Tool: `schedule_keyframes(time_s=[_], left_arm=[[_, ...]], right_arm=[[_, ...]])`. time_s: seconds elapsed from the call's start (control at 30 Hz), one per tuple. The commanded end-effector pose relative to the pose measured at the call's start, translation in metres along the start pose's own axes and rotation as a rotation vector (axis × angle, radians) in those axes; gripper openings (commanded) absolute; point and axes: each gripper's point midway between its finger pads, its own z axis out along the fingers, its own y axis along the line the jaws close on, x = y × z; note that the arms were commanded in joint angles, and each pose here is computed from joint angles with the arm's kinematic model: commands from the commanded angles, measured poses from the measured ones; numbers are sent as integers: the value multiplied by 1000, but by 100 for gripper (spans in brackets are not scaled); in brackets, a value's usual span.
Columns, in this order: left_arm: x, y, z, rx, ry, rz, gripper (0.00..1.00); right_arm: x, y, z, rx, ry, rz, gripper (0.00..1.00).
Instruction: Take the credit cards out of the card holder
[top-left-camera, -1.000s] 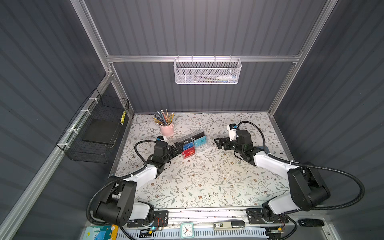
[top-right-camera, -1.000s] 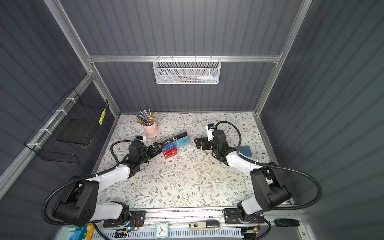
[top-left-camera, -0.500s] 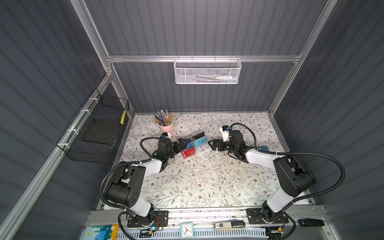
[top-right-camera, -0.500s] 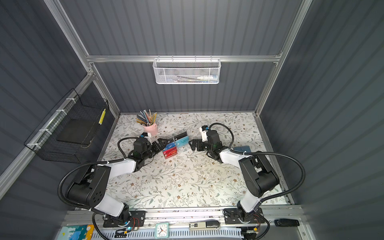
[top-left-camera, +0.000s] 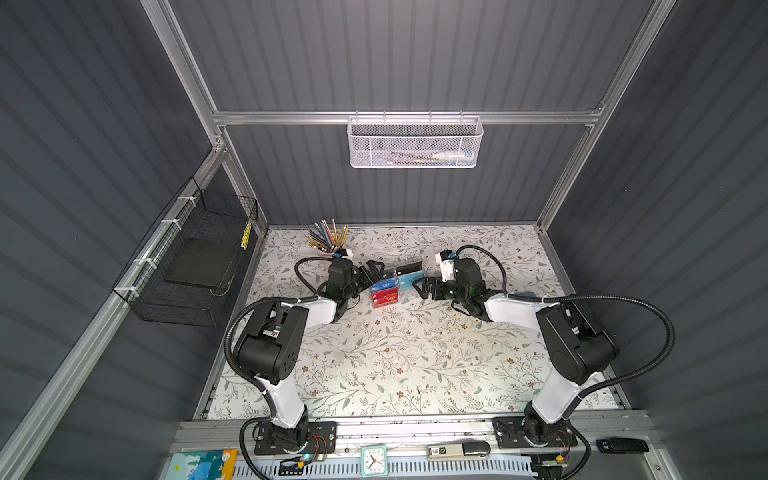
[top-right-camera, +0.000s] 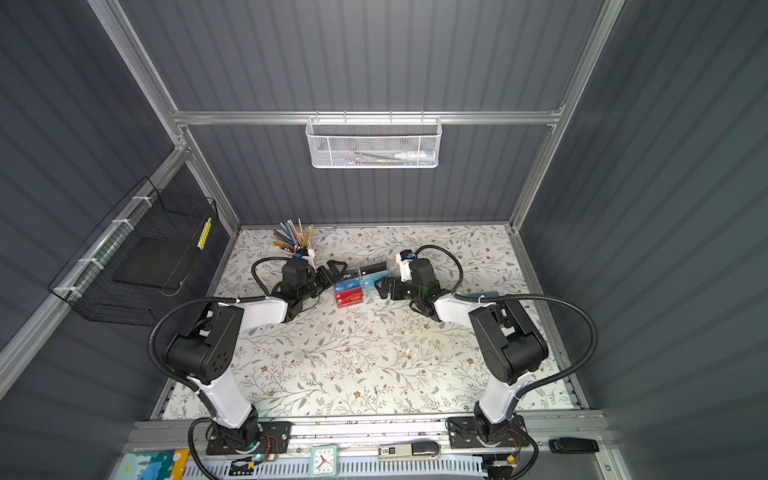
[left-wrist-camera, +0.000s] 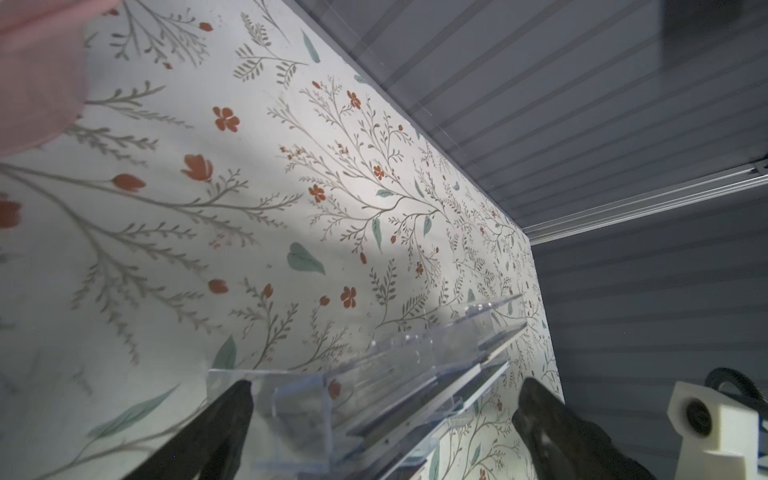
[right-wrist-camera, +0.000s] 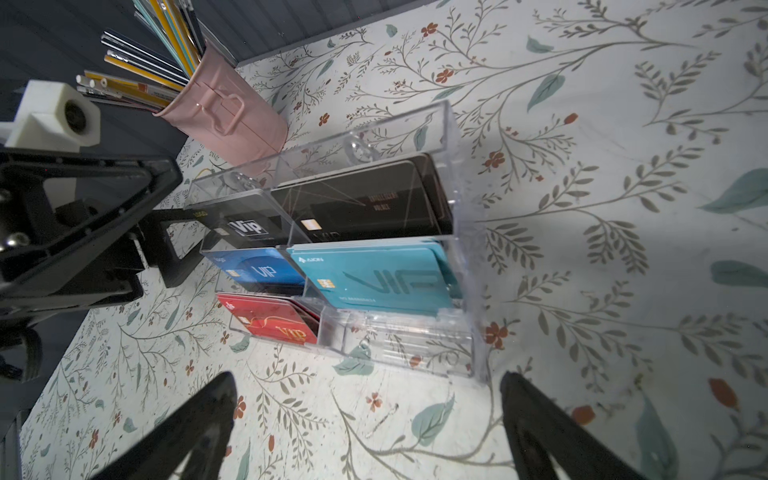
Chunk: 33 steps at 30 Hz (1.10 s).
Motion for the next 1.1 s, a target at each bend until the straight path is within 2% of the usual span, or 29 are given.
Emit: schedule_keyframes(time_s=[0.0,0.37,0.73,1.07], left_arm=[[-6,-15,14,36,13,25,100],[-6,-34,41,48,61,88,100],[-10,-6,13,-164,66,226,100],[7,0,-11,-230,78,310,100]], right_arm=[[-7,4,4,-10,-6,-11,99],[-3,-28,-1,126,7,22,99],[9,-44,0,152,45,33,99],[11,-35,17,76,59,71,99]])
